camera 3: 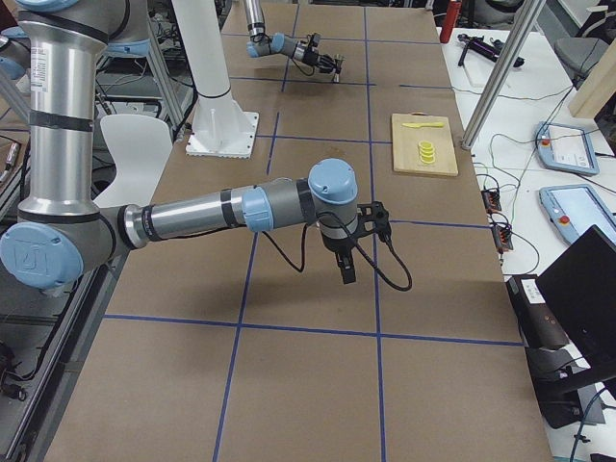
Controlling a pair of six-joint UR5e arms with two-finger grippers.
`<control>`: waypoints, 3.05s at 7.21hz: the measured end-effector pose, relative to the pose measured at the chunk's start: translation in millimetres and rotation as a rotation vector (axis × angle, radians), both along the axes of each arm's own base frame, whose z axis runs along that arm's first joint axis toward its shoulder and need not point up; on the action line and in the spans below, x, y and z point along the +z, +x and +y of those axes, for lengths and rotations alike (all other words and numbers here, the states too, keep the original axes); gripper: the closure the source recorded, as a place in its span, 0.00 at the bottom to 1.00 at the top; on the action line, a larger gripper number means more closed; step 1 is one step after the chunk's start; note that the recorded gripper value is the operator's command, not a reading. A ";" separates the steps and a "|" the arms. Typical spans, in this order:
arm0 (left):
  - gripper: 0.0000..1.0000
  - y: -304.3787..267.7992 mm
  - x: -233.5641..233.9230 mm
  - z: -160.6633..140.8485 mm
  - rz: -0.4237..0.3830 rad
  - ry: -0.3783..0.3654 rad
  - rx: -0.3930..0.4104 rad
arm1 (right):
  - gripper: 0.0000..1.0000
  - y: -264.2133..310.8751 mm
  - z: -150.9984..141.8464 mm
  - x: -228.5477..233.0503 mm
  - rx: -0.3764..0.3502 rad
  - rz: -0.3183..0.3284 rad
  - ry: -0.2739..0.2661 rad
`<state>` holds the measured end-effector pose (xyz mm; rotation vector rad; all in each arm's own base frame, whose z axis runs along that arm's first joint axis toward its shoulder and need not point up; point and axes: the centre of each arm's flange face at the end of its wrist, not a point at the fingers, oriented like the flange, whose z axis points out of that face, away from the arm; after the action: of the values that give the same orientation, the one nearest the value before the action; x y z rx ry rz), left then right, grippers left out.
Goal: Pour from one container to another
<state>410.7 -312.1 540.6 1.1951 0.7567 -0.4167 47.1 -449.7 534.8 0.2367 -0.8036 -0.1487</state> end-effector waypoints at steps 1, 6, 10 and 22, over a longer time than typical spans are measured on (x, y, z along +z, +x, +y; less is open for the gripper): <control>1.00 -0.6 -5.3 0.2 0.020 0.007 0.001 | 0.00 0.1 0.0 0.0 0.000 0.000 0.000; 1.00 -7.3 -50.4 5.0 -0.085 0.137 0.086 | 0.00 1.3 0.1 -0.3 0.003 0.001 0.001; 1.00 -5.1 -98.7 8.3 -0.087 0.287 0.358 | 0.00 1.7 0.1 0.0 0.004 0.001 0.000; 1.00 64.6 -232.4 -145.8 -0.201 0.909 0.860 | 0.00 1.7 -0.3 -4.0 0.004 0.000 0.009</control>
<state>475.3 -458.0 308.2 1.5477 1.2431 0.8373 48.7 -450.0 530.8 0.2462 -0.8023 -0.1487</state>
